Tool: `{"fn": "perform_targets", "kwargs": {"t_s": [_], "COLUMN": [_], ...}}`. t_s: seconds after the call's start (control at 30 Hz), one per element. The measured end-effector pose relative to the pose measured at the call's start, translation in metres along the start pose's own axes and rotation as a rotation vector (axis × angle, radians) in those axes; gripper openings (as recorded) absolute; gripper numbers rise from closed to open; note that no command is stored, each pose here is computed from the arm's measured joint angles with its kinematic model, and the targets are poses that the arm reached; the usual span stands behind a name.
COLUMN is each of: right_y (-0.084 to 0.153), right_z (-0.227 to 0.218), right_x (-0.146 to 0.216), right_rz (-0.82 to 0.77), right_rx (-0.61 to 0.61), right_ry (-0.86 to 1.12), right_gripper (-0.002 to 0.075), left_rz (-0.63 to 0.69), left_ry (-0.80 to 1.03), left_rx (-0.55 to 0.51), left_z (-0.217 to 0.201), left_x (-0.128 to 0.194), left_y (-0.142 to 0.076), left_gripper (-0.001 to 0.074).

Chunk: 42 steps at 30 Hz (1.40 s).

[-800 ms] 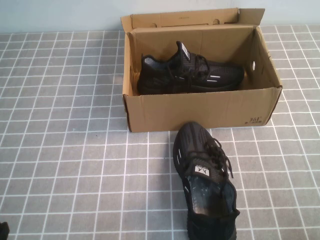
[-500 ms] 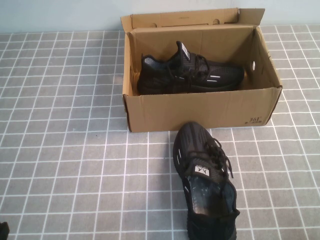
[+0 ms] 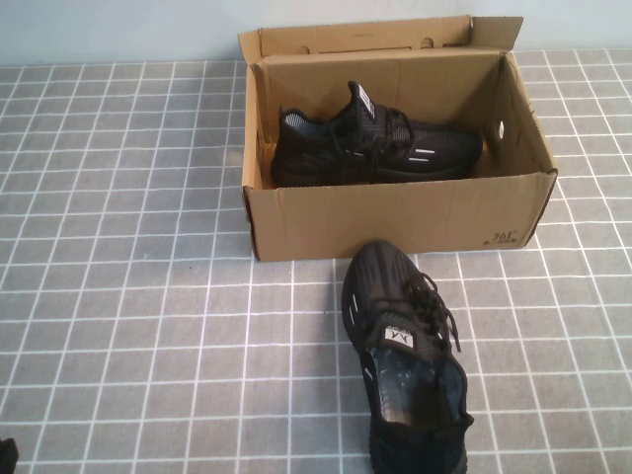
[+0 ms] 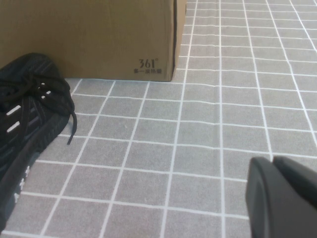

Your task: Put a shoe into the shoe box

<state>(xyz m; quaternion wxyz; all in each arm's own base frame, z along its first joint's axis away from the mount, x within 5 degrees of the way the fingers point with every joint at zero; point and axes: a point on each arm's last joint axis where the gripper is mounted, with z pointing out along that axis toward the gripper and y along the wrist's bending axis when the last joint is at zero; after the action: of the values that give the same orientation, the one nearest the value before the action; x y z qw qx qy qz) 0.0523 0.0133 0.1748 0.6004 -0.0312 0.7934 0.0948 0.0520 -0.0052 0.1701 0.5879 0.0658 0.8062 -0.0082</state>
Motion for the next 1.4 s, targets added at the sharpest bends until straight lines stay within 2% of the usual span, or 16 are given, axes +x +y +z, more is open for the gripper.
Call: {"fn": "perform_targets", "kwargs": {"t_s": [0.4,0.53,0.67,0.77,0.83,0.93,1.17,1.27,1.4], "right_y": [0.000,0.002,0.006,0.007,0.007,0.005,0.008,0.016,0.032], "right_z": [0.000,0.000,0.000,-0.001,-0.002,-0.003,-0.003,-0.006,-0.008], "right_x": [0.000,-0.001,-0.006,-0.013,-0.019,-0.023,-0.023,-0.025,-0.046], "right_rz": [0.002,0.066,0.232,0.411,0.599,0.732,0.812,0.800,0.744], "right_rx": [-0.001,-0.023,-0.069,-0.104,-0.139,-0.148,-0.181,-0.245,-0.324], "right_ry": [0.000,-0.008,-0.060,-0.129,-0.174,-0.225,-0.203,-0.132,0.039], "right_gripper": [-0.0016,-0.0016,-0.0016,-0.0016,-0.0016,-0.0016,-0.0016,-0.0016,-0.0016], "left_rz": [0.000,0.000,0.000,0.000,0.000,0.000,0.000,0.000,0.000], "left_ry": [0.000,0.000,0.000,0.000,0.000,0.000,0.000,0.000,0.000], "left_rx": [0.000,0.000,0.000,0.000,0.000,0.000,0.000,0.000,0.000], "left_z": [0.000,0.000,0.000,0.000,0.000,0.000,0.000,0.000,0.000], "left_x": [0.000,0.000,0.000,0.000,0.000,0.000,0.000,0.000,0.000], "left_y": [0.000,0.000,0.000,0.000,0.000,0.000,0.000,0.000,0.000], "left_gripper": [-0.0001,-0.0001,-0.0001,-0.0001,-0.0001,-0.0001,-0.0001,-0.0001,-0.0001]}}
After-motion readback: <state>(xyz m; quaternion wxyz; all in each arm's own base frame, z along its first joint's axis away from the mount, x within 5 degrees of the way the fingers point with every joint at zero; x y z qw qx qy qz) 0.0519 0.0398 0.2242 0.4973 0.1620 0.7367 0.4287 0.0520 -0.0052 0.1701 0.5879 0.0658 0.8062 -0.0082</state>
